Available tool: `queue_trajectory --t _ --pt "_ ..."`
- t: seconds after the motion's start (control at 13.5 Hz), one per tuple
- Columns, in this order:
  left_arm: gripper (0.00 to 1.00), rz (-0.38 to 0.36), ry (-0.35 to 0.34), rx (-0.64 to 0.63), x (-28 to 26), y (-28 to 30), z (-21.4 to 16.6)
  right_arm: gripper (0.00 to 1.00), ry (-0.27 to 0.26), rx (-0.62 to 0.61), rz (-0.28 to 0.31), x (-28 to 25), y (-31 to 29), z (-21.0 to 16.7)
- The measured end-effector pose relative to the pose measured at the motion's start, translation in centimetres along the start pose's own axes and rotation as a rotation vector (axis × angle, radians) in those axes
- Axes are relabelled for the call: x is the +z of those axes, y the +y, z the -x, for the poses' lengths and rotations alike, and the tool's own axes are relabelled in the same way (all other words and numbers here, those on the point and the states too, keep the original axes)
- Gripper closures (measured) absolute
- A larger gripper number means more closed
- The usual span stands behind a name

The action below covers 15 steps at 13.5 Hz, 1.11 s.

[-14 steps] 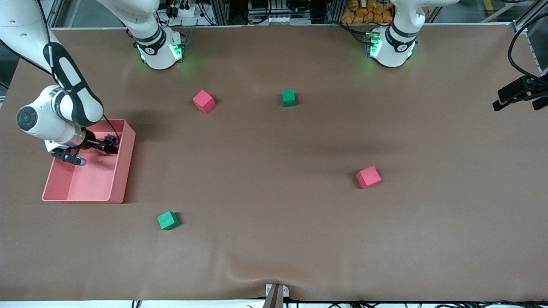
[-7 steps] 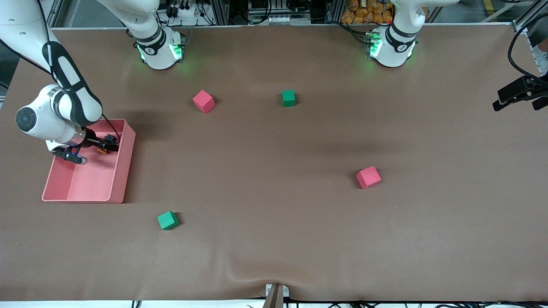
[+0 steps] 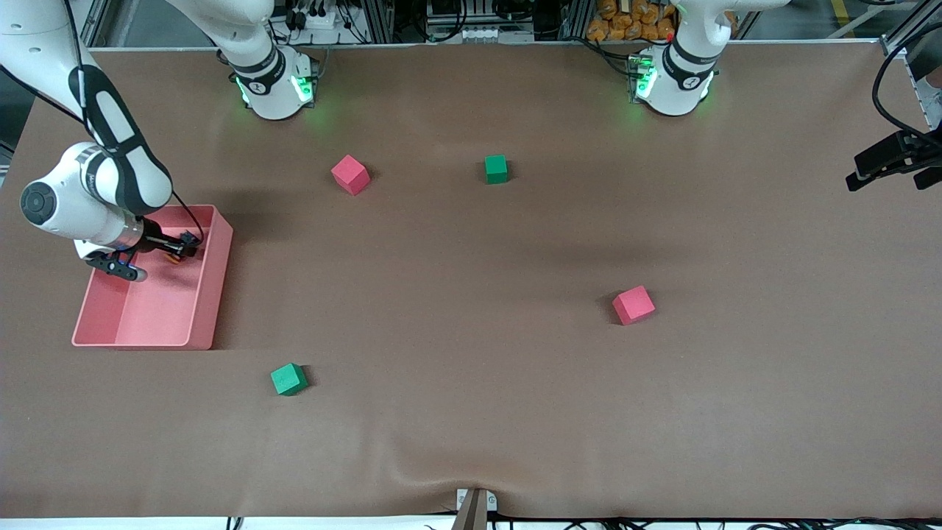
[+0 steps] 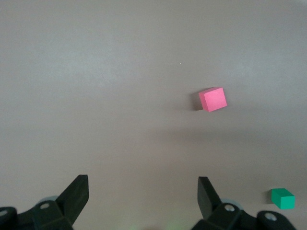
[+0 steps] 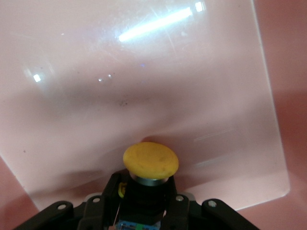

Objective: Place and upright button with both arms
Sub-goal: 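Close the right gripper on the yellow button's base inside the tray, then lift the button out of the tray with the right gripper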

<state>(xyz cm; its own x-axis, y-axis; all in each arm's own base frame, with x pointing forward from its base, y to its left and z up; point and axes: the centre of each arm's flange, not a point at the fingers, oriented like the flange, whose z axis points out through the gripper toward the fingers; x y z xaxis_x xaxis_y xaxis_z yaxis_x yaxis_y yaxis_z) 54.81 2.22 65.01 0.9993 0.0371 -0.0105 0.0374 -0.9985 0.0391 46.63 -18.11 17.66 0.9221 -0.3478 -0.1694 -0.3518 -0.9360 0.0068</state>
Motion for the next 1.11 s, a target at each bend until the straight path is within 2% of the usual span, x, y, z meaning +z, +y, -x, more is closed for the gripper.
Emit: queue_trajectory --t 0.3,0.67,0.74,0.96,1.11 --pt "0.00 0.000 -0.002 0.004 0.1 0.2 0.0 0.59 0.016 0.000 0.000 -0.8 0.0 -0.2" --pt "0.00 0.000 -0.003 0.005 0.1 0.3 0.0 0.59 0.075 -0.062 -0.001 -6.9 -0.3 -0.6" --pt "0.00 0.000 -0.003 0.006 0.1 0.3 0.0 0.59 0.071 -0.084 0.000 -8.2 -0.3 -0.7" --pt "0.00 0.000 -0.004 0.006 0.1 0.4 0.0 0.59 0.000 -0.121 -0.002 -13.0 -1.2 -2.1" --pt "0.00 0.000 -0.004 0.006 0.1 0.4 0.0 0.59 -0.025 -0.156 0.002 -16.5 -3.1 -3.0"
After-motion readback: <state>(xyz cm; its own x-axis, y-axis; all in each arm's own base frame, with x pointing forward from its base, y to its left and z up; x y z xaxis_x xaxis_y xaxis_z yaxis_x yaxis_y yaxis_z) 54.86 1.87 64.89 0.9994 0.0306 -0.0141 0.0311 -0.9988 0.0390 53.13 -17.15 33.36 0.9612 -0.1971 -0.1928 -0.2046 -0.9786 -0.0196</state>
